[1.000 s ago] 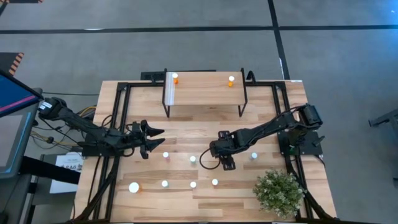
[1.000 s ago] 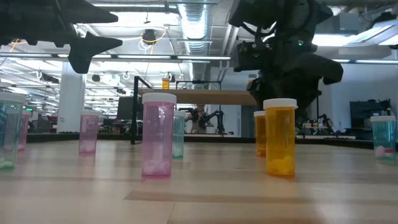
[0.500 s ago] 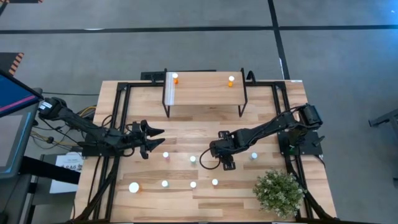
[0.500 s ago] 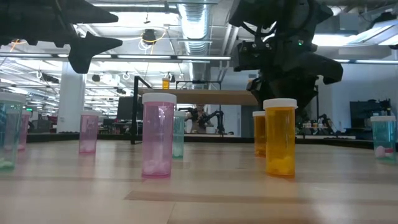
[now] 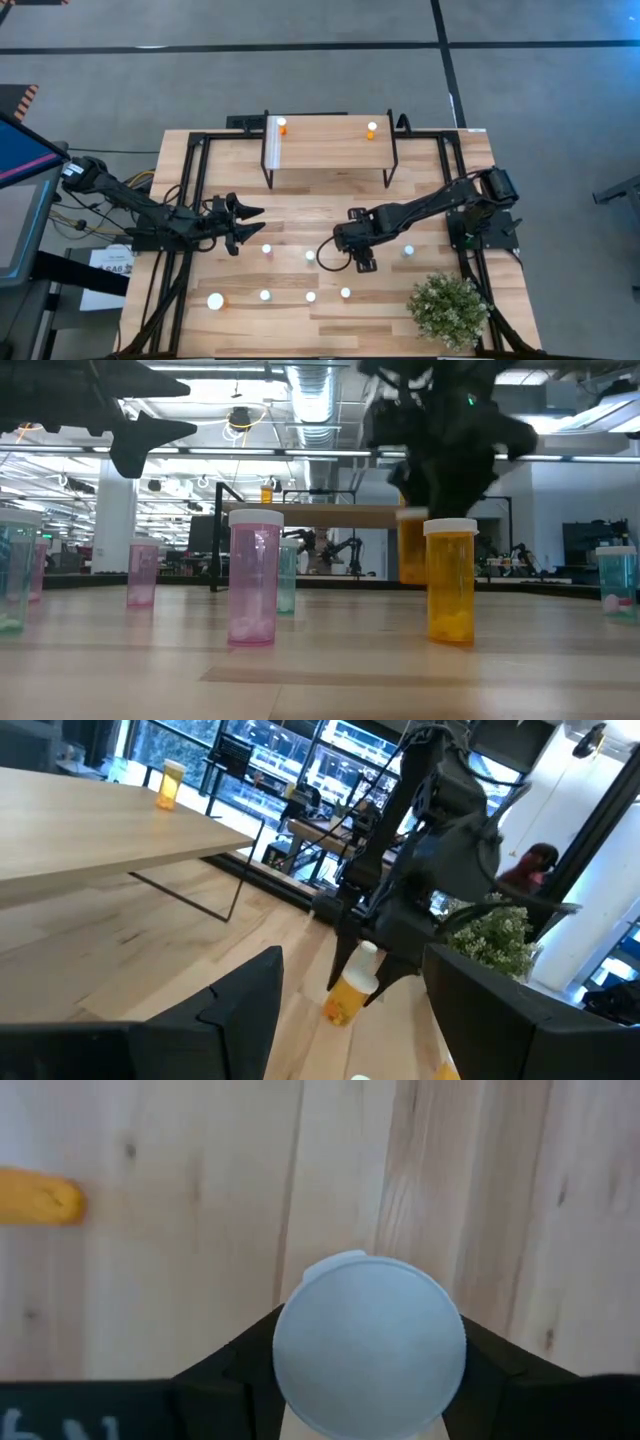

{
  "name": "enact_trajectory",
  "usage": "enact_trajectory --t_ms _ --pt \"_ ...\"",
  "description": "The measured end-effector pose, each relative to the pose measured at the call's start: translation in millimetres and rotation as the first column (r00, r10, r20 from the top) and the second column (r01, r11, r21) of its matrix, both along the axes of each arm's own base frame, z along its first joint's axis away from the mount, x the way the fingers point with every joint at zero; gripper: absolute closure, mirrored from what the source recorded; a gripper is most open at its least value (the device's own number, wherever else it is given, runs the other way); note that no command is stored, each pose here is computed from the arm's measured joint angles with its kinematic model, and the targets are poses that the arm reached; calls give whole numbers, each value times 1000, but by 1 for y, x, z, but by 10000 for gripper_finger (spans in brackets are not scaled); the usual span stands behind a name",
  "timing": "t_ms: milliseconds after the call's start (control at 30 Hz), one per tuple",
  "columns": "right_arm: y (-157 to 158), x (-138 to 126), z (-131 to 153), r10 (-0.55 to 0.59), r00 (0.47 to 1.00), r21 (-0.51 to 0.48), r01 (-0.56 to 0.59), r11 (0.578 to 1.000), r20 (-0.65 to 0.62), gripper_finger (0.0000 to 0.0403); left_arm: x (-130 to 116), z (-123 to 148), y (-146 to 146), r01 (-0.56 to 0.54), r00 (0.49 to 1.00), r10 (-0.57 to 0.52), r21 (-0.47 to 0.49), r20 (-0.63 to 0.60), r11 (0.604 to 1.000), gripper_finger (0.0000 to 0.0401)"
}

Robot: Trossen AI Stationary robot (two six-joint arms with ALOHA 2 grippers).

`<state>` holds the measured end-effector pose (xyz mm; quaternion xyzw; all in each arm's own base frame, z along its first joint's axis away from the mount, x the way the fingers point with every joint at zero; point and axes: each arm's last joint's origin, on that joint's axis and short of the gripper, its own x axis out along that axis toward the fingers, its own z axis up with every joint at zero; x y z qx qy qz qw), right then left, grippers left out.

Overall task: Pick and place medicine bottles onto shelf by color
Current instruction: Put the top large orange pill bottle on the shelf

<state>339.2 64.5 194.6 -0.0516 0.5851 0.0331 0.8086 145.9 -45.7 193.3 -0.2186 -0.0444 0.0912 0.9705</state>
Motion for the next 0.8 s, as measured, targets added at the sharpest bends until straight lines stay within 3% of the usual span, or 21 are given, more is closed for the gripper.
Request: enact_trajectory --t_ms 167,300,567,800 --pt "-3 6 20 23 1000 -7 -23 1000 12 183 0 0 0 0 1000 0 0 0 1000 172" --pt "-17 1 50 6 995 -3 -6 1000 99 180 0 0 0 0 1000 0 0 0 1000 172" --pt "-59 -37 119 -109 946 23 107 994 306 189 0 0 1 -24 1000 24 6 -1 1000 172" --pt "-87 -66 151 -179 892 22 187 982 414 180 0 0 1 -32 999 32 8 -3 999 172"
